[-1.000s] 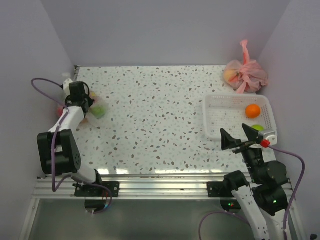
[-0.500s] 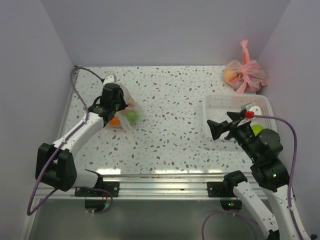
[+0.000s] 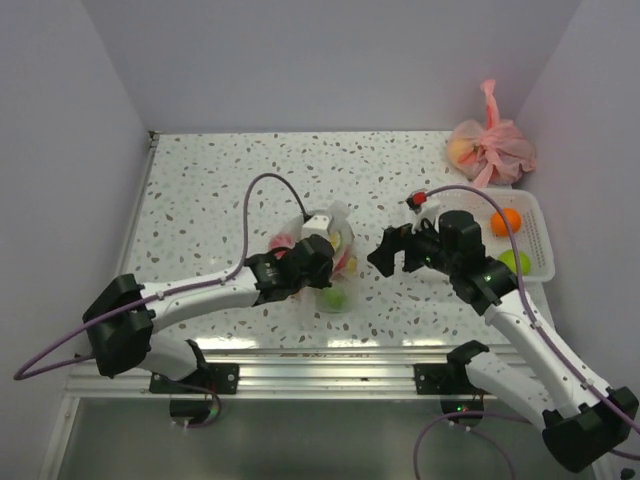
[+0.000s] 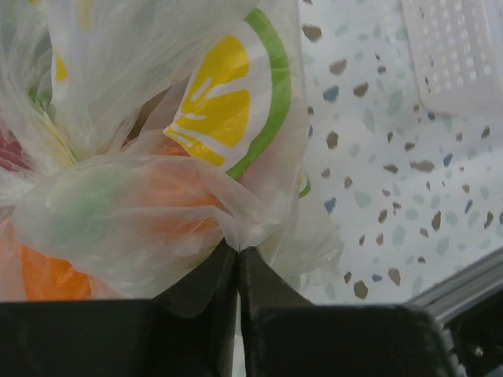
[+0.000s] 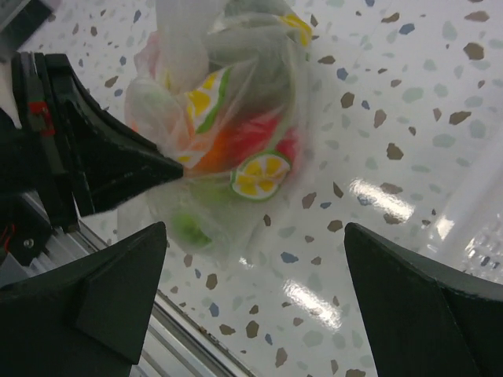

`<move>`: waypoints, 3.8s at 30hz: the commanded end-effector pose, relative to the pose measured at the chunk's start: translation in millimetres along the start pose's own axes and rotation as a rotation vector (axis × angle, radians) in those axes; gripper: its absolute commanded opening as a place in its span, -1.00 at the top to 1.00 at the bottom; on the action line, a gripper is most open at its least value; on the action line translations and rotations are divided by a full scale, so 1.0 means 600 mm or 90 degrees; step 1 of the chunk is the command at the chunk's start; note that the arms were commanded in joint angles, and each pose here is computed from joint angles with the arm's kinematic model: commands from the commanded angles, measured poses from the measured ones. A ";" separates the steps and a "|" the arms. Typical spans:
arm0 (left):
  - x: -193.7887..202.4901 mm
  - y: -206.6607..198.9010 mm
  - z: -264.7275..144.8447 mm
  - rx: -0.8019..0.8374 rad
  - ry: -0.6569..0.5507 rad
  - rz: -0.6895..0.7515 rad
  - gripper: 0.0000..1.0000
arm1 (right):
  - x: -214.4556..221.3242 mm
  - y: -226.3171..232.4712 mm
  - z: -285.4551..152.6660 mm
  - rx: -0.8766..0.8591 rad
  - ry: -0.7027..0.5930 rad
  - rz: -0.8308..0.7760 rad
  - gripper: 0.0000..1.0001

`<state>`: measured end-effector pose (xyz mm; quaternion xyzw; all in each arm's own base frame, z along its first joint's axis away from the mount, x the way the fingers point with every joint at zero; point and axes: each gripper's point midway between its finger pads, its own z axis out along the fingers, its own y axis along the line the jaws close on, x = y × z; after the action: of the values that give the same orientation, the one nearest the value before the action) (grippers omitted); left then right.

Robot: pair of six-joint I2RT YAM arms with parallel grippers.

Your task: Untie the knot of the plastic bag and take out the fruit

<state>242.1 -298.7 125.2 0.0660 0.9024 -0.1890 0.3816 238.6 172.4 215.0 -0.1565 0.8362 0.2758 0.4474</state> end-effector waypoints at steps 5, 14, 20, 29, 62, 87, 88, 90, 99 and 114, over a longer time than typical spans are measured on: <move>0.014 -0.085 -0.025 0.046 -0.012 -0.009 0.08 | 0.020 0.010 0.029 0.036 0.019 0.018 -0.98; -0.085 -0.097 -0.150 0.106 -0.080 -0.040 -0.74 | -0.009 0.048 0.018 0.051 0.039 -0.023 -0.97; -0.102 -0.064 -0.180 0.183 -0.060 -0.078 -0.69 | -0.015 0.115 0.034 0.035 0.061 -0.097 -0.98; -0.094 0.075 -0.102 0.113 -0.012 -0.114 -0.68 | 0.016 0.189 0.080 0.077 0.101 -0.216 -0.89; -0.128 0.046 0.008 0.127 -0.034 -0.224 -0.57 | 0.157 0.076 0.153 0.047 0.135 -0.112 1.00; -0.197 0.181 -0.048 -0.040 -0.168 -0.230 1.00 | 0.110 -0.011 0.107 0.172 0.047 -0.043 1.00; -0.199 0.196 -0.055 -0.055 -0.170 -0.218 1.00 | 0.104 -0.020 0.096 0.179 0.031 -0.025 1.00; -0.203 0.238 -0.077 -0.102 -0.179 -0.220 1.00 | 0.099 -0.045 0.086 0.207 0.015 0.022 1.00; -0.187 0.228 -0.116 -0.067 -0.145 -0.174 1.00 | 0.055 0.026 0.086 0.065 0.060 -0.056 0.38; -0.203 0.202 -0.155 -0.030 -0.137 -0.176 1.00 | -0.009 0.201 0.096 -0.088 0.149 -0.390 -0.35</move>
<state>295.1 -148.9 206.3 -0.0971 0.8781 -0.2110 0.4184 220.6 307.9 248.2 -0.4131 0.7766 0.2075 0.4280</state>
